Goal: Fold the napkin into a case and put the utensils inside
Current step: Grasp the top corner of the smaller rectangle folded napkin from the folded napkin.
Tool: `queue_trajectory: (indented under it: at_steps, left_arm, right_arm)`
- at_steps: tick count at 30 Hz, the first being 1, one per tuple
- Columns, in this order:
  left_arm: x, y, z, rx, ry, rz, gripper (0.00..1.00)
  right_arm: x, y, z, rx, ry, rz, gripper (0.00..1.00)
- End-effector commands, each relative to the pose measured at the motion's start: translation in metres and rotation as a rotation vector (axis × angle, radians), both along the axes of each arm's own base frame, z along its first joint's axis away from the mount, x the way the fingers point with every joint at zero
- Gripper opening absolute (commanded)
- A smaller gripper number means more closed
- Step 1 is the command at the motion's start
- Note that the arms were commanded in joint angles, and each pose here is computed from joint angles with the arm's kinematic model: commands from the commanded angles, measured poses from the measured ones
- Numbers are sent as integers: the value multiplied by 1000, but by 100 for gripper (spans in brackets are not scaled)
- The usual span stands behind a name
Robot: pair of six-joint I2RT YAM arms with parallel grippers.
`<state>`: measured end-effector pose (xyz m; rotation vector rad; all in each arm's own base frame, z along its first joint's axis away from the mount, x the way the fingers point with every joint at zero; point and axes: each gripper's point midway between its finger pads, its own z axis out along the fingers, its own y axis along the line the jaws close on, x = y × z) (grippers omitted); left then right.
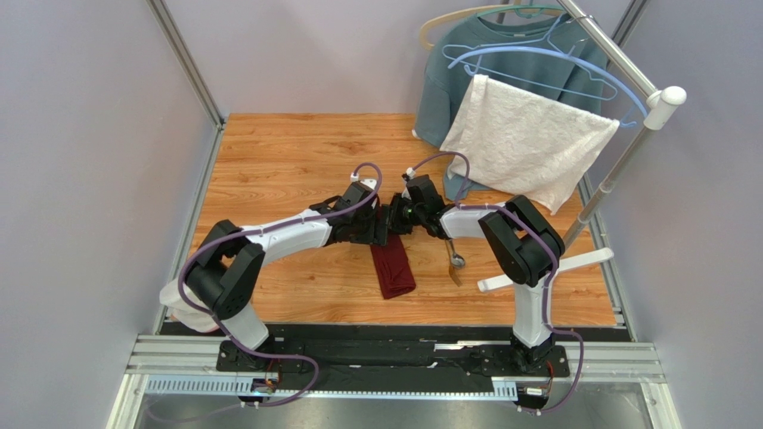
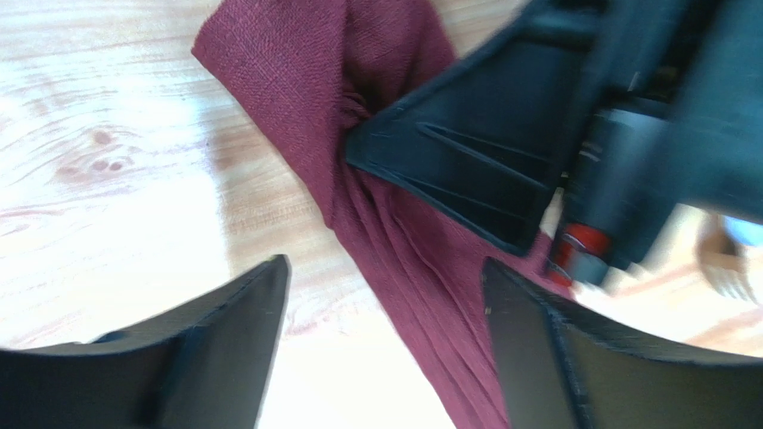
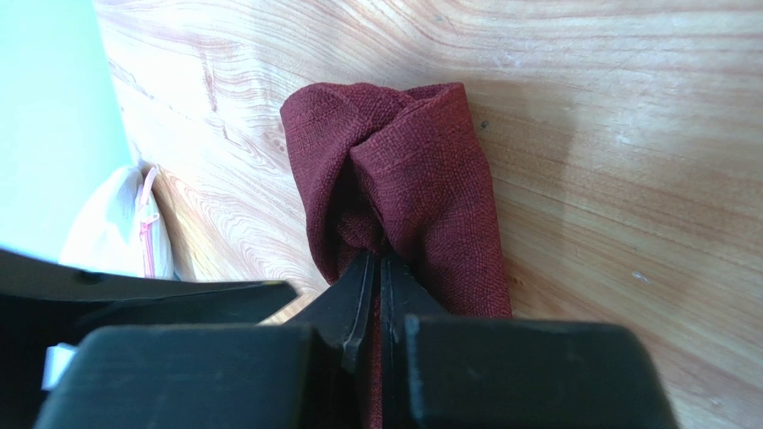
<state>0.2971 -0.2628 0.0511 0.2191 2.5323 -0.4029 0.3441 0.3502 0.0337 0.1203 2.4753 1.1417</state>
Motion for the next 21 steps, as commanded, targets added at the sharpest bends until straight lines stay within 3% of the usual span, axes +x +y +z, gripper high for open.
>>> queue_trajectory:
  at_steps: [1, 3, 4, 6, 11, 14, 15, 16, 17, 19, 21]
  left_arm:
    - [-11, -9, 18, -111, 18, 23, 99]
    - [-11, -13, 12, -126, 36, 35, 99]
    - [-13, -17, 3, -129, 61, 19, 93]
    - [-14, -23, -5, -139, 95, 15, 90]
    - [-19, -18, -29, -97, 156, 47, 69]
    - [-24, -6, -35, -50, 171, 78, 55]
    - [-26, -3, -37, -45, 180, 85, 49]
    - [-24, 2, -38, -29, 168, 103, 34]
    - [-23, 3, -38, -34, 165, 112, 31]
    - [-27, 6, -40, -48, 168, 125, 8]
    - [-32, 9, -45, -57, 169, 135, 2]
  right_arm:
    - [1, 7, -2, -14, 33, 1, 4]
    - [-2, 9, -5, -22, 63, 7, 6]
    - [-3, 9, -5, -21, 70, 7, 7]
    - [-4, 8, -4, -19, 70, 3, 10]
    - [-6, 9, 5, -16, 81, 13, 14]
    - [-8, 11, 18, -6, 84, 47, 25]
    - [-9, 10, 22, -6, 87, 54, 30]
    - [-7, 11, 35, 10, 61, 63, 34]
    - [-11, 7, 38, -5, 65, 78, 38]
    - [-11, 2, 52, -12, 44, 99, 46]
    - [-8, -6, 60, -24, 40, 122, 51]
